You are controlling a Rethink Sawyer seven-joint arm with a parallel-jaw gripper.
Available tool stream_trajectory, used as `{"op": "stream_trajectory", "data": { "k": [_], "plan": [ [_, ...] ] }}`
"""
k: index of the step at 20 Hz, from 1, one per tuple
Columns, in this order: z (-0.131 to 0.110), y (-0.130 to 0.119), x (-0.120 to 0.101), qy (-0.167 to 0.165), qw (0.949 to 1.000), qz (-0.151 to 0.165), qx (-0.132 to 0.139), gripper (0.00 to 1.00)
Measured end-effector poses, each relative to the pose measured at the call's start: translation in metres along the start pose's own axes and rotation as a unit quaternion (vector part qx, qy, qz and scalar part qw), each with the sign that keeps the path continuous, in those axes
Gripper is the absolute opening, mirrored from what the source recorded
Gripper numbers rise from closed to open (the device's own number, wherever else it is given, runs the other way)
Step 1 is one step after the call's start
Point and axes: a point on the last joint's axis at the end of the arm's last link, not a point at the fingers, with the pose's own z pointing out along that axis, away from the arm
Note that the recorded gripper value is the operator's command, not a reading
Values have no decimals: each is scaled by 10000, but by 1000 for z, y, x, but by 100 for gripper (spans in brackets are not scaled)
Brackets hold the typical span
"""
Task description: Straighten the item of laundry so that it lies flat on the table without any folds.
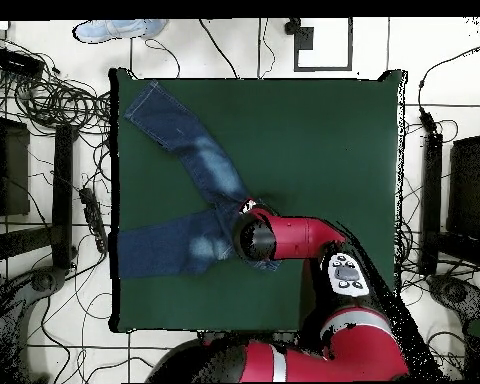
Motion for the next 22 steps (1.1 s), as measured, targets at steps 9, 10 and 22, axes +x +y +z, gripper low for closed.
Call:
{"op": "stream_trajectory", "data": {
  "k": [9,10,22],
  "plan": [
    [3,3,-10,-60,10000,8,-6,0],
    [3,3,-10,-59,10000,9,-6,0],
    [1,6,-6,-173,9997,-138,76,0]
  ]
}}
